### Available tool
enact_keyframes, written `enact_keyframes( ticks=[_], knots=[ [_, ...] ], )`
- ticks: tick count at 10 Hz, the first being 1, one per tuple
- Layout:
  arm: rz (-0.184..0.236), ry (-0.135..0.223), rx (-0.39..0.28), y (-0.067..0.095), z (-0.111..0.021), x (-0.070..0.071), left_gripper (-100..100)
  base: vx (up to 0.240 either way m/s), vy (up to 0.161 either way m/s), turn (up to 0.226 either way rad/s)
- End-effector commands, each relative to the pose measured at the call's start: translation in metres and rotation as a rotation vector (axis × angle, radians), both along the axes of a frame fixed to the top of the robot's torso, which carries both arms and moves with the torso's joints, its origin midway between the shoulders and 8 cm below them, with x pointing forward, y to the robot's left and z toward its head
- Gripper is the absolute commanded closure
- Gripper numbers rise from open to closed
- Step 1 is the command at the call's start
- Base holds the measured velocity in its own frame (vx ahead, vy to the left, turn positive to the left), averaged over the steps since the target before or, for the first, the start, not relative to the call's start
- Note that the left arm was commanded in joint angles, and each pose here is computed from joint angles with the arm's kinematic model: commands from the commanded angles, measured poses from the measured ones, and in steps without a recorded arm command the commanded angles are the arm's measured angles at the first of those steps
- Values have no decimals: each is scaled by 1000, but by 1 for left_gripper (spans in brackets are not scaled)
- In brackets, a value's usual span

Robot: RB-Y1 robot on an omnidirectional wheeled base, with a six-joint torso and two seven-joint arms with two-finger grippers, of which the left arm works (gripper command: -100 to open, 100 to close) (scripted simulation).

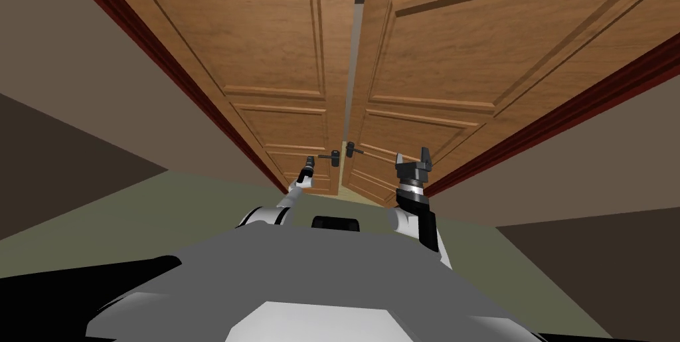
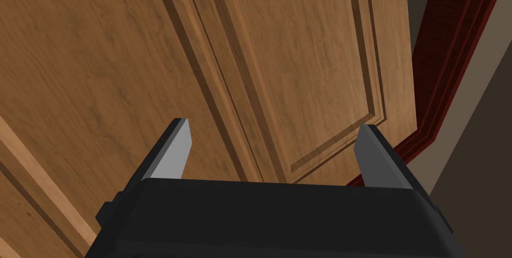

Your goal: Push the door open

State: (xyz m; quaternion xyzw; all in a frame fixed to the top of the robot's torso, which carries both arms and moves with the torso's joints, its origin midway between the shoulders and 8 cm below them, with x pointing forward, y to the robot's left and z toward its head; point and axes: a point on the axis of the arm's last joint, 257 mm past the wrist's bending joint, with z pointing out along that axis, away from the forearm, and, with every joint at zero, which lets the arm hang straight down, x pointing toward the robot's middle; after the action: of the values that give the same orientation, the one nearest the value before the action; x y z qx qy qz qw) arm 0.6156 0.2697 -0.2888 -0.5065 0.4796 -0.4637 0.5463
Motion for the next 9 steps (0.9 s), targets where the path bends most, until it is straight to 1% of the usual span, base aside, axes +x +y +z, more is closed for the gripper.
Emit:
enact_keyframes(
  ticks=[1,4,7,8,9],
  knots=[
    [-13,4,-8,-9,-1,2,-100,-183,-98,-22],
    [-46,14,-30,-35,-2,5,-100,-188,-148,-36],
    [-76,22,-55,-60,-4,6,-100,-189,-86,-20],
    [-70,20,-50,-55,-5,4,-100,-83,-21,-7],
    [-59,17,-32,-42,-3,5,-100,90,6,-29]
  ],
)
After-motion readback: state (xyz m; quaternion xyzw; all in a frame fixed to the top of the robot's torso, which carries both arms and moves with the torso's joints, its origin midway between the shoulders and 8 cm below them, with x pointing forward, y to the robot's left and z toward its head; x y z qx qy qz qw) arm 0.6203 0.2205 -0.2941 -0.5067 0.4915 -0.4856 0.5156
